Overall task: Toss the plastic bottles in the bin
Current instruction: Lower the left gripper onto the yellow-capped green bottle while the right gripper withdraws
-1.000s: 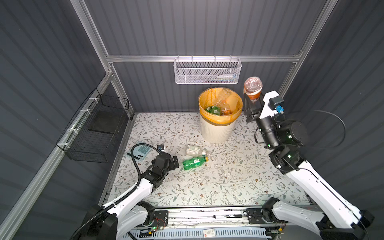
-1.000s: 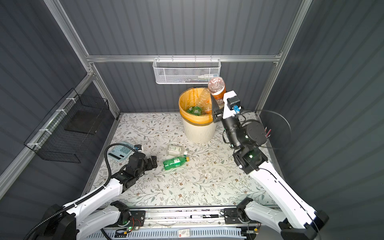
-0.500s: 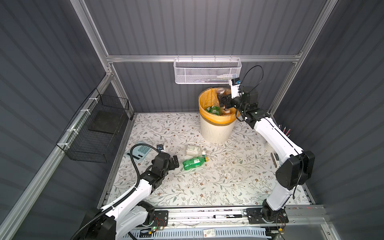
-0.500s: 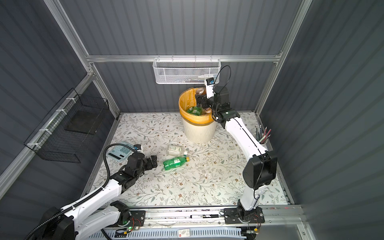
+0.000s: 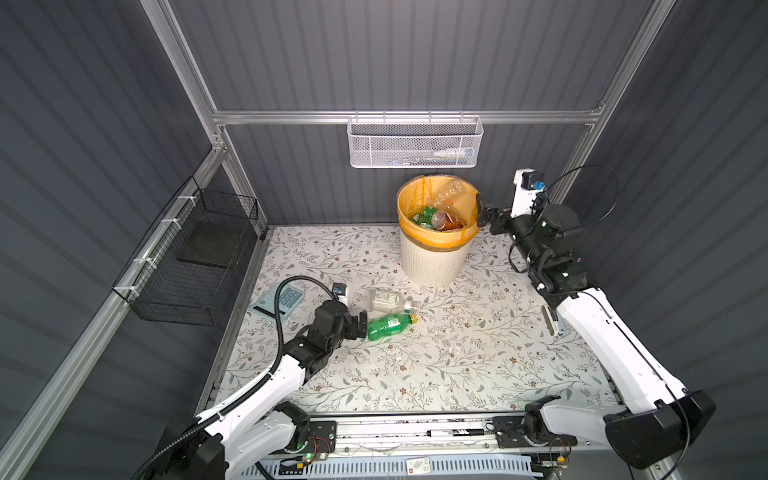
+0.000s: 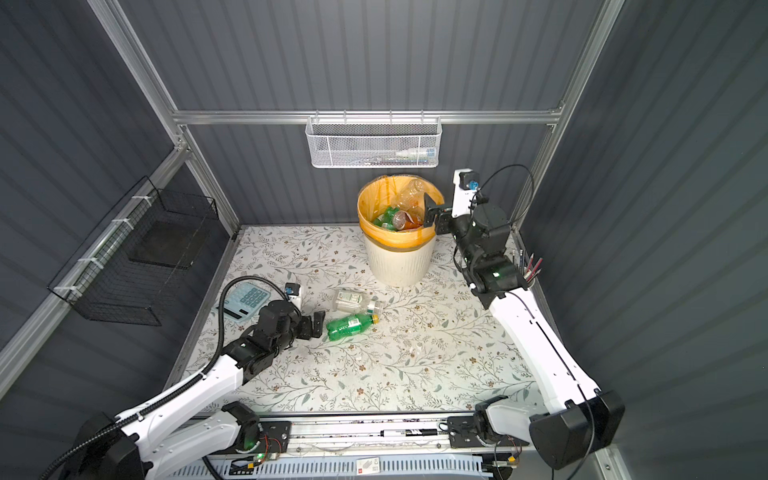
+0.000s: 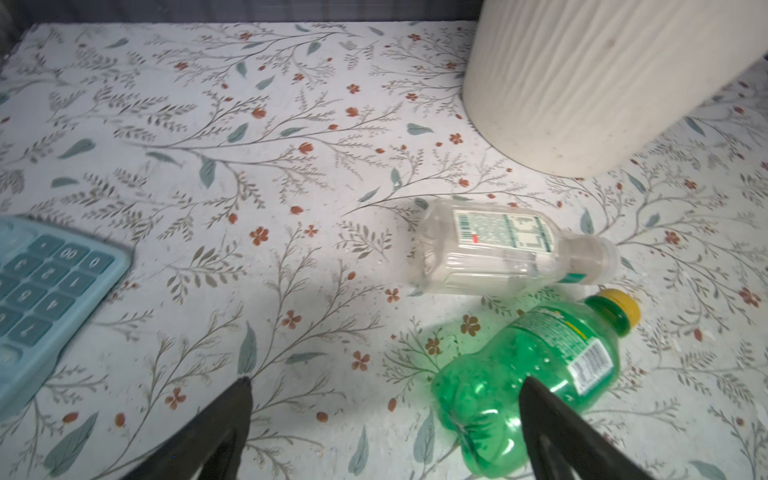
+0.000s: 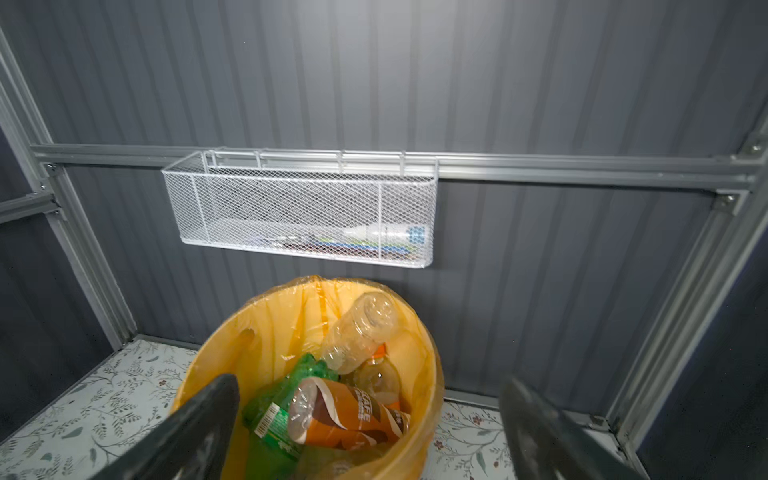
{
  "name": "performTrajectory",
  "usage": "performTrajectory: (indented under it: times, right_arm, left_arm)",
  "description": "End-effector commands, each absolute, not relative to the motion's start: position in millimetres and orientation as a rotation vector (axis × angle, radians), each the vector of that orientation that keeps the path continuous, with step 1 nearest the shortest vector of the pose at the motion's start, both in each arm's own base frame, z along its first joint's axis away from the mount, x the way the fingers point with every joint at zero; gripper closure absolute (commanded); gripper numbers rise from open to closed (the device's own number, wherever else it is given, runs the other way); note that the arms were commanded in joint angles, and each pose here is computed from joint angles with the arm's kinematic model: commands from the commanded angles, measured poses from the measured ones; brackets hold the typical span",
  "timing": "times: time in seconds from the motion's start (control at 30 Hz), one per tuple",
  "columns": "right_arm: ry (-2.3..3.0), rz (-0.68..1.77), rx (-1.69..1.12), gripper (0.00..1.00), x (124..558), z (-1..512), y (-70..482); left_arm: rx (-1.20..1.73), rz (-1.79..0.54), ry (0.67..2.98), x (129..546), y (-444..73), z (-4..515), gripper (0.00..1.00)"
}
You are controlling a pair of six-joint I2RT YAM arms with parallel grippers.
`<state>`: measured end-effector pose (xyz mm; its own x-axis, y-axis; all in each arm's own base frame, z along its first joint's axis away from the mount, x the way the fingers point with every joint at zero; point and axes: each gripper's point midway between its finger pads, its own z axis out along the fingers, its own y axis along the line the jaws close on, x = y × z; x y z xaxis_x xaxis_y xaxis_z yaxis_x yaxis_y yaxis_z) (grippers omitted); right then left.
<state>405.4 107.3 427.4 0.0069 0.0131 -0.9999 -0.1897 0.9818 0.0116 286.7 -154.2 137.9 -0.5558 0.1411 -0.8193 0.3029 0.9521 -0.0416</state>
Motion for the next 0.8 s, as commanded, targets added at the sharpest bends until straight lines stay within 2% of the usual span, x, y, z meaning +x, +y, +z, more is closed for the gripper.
performTrajectory:
  times: [0.0, 0.23, 0.43, 0.77]
  right_arm:
    - [1.68, 0.128, -0.039, 0.01, 403, 368, 84]
    - [1.761, 0.149, 0.091, 0.01, 364, 302, 54]
    - [1.795, 0.139, 0.179, 0.01, 344, 270, 35]
    - [1.866, 0.139, 0.252, 0.01, 332, 228, 21]
  left_arm:
    - [0.559, -0.165, 2.162, 283, -174, 141, 0.0]
    - [0.901, -0.13, 2.194, 271, -216, 123, 0.0]
    - [1.183, -0.059, 2.238, 255, -250, 92, 0.01]
    - [1.296, 0.059, 2.322, 261, -264, 71, 0.06]
